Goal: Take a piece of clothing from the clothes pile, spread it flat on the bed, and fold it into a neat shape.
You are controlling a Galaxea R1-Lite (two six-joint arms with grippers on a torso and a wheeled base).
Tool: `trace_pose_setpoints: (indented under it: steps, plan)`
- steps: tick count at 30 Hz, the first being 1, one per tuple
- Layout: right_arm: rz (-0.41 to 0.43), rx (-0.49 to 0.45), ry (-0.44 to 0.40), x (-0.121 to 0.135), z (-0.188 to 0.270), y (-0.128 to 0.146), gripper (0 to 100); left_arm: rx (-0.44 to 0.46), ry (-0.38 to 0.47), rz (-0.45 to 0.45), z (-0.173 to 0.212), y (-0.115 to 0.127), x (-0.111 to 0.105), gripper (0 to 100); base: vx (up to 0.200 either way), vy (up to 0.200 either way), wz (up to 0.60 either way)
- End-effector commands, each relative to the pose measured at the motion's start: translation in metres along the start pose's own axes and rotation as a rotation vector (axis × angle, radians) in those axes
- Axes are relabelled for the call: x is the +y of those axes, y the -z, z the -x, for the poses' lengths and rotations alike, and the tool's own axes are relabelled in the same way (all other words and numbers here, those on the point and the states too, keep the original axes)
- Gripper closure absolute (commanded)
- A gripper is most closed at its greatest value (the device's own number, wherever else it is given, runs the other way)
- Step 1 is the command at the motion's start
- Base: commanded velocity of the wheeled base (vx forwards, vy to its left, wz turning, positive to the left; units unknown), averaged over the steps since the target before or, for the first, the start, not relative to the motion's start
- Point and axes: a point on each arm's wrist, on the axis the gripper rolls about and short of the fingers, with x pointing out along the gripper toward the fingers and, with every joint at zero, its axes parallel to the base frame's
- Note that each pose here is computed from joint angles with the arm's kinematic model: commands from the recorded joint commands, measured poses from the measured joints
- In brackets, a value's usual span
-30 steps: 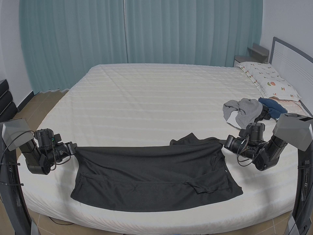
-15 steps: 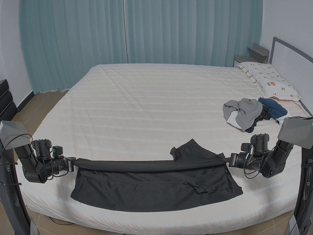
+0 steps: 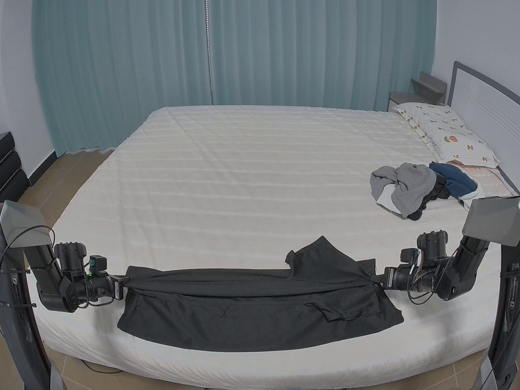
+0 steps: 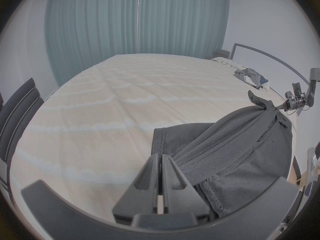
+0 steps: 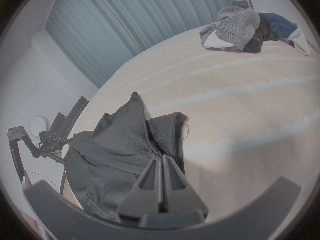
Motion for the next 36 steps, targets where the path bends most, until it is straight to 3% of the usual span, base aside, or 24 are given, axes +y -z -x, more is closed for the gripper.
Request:
trace_pose_setpoints:
  steps: [1, 2, 11, 14, 17, 19, 21, 23, 28, 33, 36]
  plan:
    - [-0.003, 0.010, 0.002, -0.001, -0.002, 0.003, 100, 0.013, 0.011, 0.008, -0.001, 0.005, -0.001, 0, 0.000, 0.000, 0.00]
    - [-0.003, 0.013, 0.002, -0.001, -0.003, 0.004, 0, 0.013, 0.013, 0.008, -0.001, 0.005, -0.001, 0, 0.000, 0.000, 0.00]
    - [-0.035, -0.059, -0.010, 0.002, 0.007, -0.015, 0, -0.001, 0.007, 0.013, 0.000, 0.004, 0.003, 0, 0.000, 0.000, 0.00]
    - [-0.094, -0.096, -0.009, 0.005, 0.011, -0.026, 0, -0.040, 0.053, 0.044, 0.008, 0.001, 0.015, 0, 0.000, 0.000, 0.00]
    - [-0.133, -0.116, -0.003, 0.006, 0.012, -0.031, 0, -0.064, 0.049, 0.068, 0.014, -0.002, 0.024, 0, 0.000, 0.000, 0.00]
    - [-0.208, -0.111, 0.027, 0.011, 0.006, -0.026, 0, -0.077, 0.038, 0.120, 0.015, -0.009, 0.033, 0, 0.000, 0.000, 0.00]
    - [-0.227, -0.106, 0.034, 0.014, 0.002, -0.021, 0, -0.075, 0.046, 0.155, 0.014, -0.013, 0.035, 0, 0.000, 0.000, 0.00]
    - [-0.307, -0.117, 0.048, 0.019, -0.002, -0.018, 0, -0.083, 0.084, 0.284, 0.014, -0.027, 0.038, 0, 0.000, 0.000, 0.00]
    - [-0.479, -0.150, 0.017, 0.018, -0.009, -0.017, 0, -0.090, 0.119, 0.488, 0.005, -0.047, 0.035, 0, 0.000, 0.000, 0.00]
    - [-0.499, -0.163, 0.001, 0.010, -0.021, -0.009, 0, -0.081, 0.153, 0.615, -0.008, -0.058, 0.026, 0, 0.000, 0.000, 0.00]
    - [-0.492, -0.183, -0.010, 0.009, -0.022, -0.007, 0, -0.032, 0.148, 0.627, -0.017, -0.054, 0.016, 0, 0.000, 0.000, 0.00]
